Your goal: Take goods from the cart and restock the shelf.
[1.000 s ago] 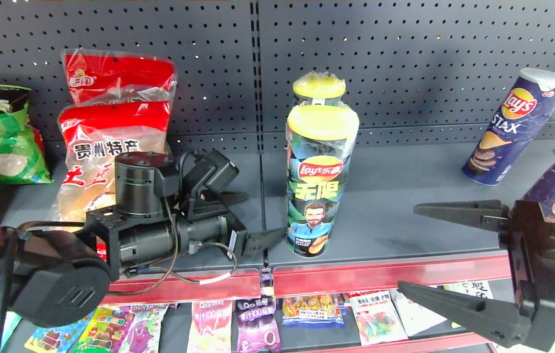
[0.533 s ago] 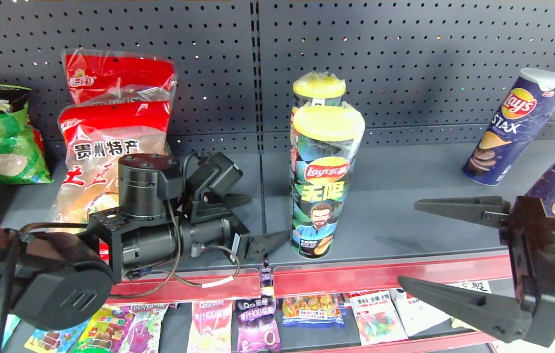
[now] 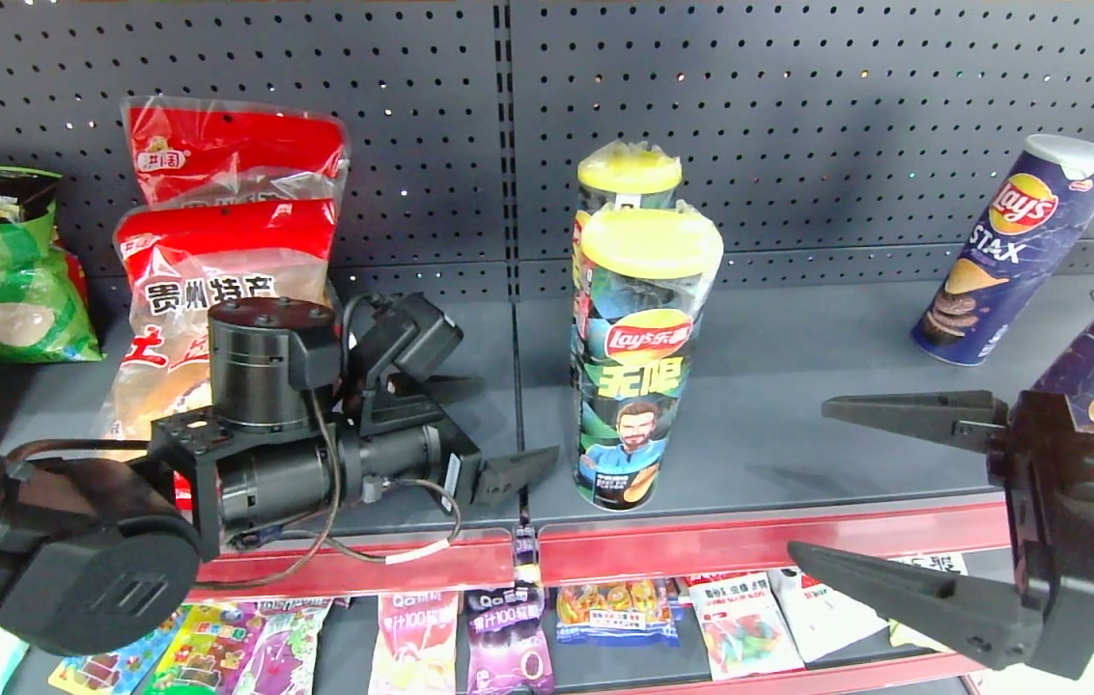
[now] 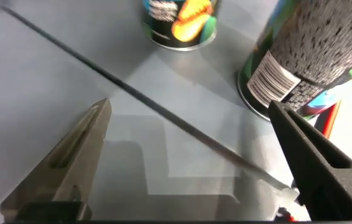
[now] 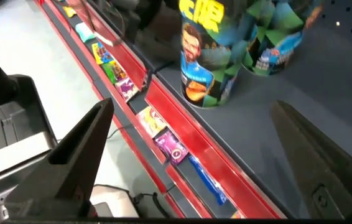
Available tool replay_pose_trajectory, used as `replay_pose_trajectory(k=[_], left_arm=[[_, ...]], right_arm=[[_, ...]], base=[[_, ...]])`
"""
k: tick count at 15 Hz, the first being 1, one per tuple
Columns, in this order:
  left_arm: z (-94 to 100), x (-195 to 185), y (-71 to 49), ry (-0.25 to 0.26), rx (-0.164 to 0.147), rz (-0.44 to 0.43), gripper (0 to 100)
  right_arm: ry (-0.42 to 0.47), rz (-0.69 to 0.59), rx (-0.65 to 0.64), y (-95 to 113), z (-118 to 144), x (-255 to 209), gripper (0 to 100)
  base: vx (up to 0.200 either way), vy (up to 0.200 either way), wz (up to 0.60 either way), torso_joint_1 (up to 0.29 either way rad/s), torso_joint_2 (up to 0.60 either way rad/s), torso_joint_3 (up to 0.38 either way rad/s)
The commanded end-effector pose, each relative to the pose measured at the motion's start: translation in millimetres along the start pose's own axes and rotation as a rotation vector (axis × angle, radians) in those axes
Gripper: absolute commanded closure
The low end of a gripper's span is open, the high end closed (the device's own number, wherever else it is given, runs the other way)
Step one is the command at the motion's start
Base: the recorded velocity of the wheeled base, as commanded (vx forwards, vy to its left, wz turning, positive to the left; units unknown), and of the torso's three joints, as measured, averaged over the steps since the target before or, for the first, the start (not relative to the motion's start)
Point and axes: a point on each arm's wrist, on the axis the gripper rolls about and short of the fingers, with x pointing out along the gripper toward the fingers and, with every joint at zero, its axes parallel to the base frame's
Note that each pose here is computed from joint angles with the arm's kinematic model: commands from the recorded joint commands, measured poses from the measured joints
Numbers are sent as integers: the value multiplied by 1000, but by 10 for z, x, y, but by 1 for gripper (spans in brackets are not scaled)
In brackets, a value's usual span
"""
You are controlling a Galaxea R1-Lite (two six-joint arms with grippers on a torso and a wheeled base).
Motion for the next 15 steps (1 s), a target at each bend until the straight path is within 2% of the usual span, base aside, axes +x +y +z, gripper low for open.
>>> replay_pose_trajectory(k=[1, 2, 5, 6, 8, 10, 11, 13, 14, 15], left_arm=[[90, -376, -9, -51, 5, 49, 0], [62, -611, -64, -62, 3, 69, 0], [-93, -1277, -280, -110, -33, 164, 0], [-190, -1669, -401, -131, -73, 254, 0], [-286, -2168, -579, -98, -131, 359, 0], [-388, -2457, -697, -63, -154, 424, 0], [-499, -2697, -795, -51, -176, 498, 0], [-645, -2909, -898, -25, -209, 662, 0], [-720, -2965, -961, -9, -240, 752, 0], [-795, -2992, -1026, 4, -288, 848, 0]], right_arm=[[-9, -11, -4, 49, -99, -168, 0], [-11, -26, -7, 96, -205, -294, 0], [-35, -135, -5, 215, -485, -737, 0], [-24, -258, 32, 275, -604, -1054, 0], [0, -414, 123, 459, -786, -1470, 0], [19, -551, 154, 606, -879, -1659, 0], [27, -709, 180, 722, -937, -1741, 0], [16, -846, 199, 815, -992, -1741, 0], [13, -875, 203, 847, -1047, -1728, 0], [4, -894, 201, 882, -1116, -1723, 0]], base=[[0, 0, 0, 0, 0, 0], [0, 0, 0, 0, 0, 0], [0, 0, 0, 0, 0, 0], [0, 0, 0, 0, 0, 0], [0, 0, 0, 0, 0, 0], [0, 0, 0, 0, 0, 0], [0, 0, 0, 0, 0, 0], [0, 0, 0, 0, 0, 0], [0, 0, 0, 0, 0, 0], [0, 0, 0, 0, 0, 0]])
